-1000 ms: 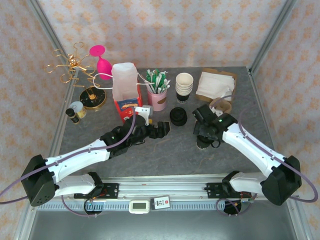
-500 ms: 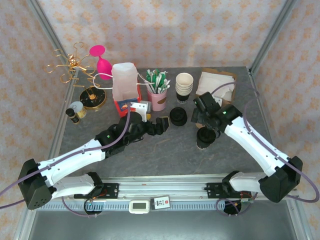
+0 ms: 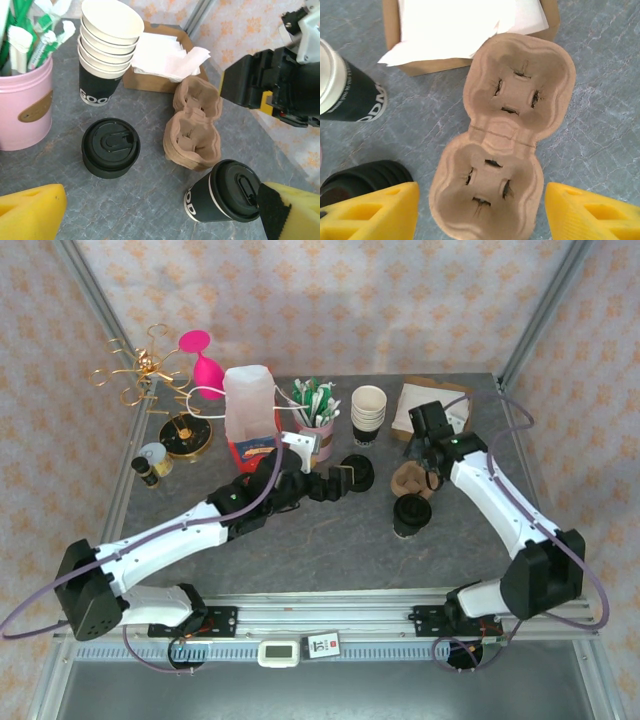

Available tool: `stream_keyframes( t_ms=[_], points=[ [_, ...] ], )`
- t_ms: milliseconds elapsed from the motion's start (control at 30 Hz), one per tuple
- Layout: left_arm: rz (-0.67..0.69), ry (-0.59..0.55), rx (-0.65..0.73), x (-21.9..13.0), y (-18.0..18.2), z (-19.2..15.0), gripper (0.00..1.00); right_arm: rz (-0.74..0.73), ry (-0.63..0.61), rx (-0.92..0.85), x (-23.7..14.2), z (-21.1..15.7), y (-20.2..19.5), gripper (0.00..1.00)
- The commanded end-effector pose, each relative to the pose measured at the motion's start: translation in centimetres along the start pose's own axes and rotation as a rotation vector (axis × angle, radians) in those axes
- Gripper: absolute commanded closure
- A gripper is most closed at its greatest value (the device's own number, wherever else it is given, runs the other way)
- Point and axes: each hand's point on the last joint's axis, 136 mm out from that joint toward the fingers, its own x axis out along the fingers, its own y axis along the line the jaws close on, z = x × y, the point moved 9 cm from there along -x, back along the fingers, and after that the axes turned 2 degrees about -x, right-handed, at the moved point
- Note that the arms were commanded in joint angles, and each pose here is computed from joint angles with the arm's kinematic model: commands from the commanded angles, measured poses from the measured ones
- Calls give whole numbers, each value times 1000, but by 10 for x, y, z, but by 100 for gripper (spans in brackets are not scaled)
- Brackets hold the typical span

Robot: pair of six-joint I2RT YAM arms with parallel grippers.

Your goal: Pack the takeout coffee

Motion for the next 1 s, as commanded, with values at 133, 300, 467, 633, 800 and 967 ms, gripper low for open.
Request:
stream_keyframes(
  t_ms=[133, 300, 467, 633, 800, 967],
  points=[
    [-56, 6, 54, 18, -16, 10, 1, -114, -9, 121, 45, -3, -5, 33],
    [-39, 18, 55, 29, -16, 9, 1, -145, 23, 159, 66, -10, -4, 34],
    [-46, 19, 56, 34, -17, 9, 1, -151, 42, 171, 82, -14, -2, 40],
    [-34, 16, 61, 32, -16, 9, 1, -166, 46, 167, 91, -13, -2, 43],
    [-30, 16, 62, 32, -15, 8, 1, -139, 74, 177, 97, -13, -4, 48],
    [-26, 17, 64, 32, -14, 8, 1, -143, 86, 166, 100, -15, -6, 49]
  ],
)
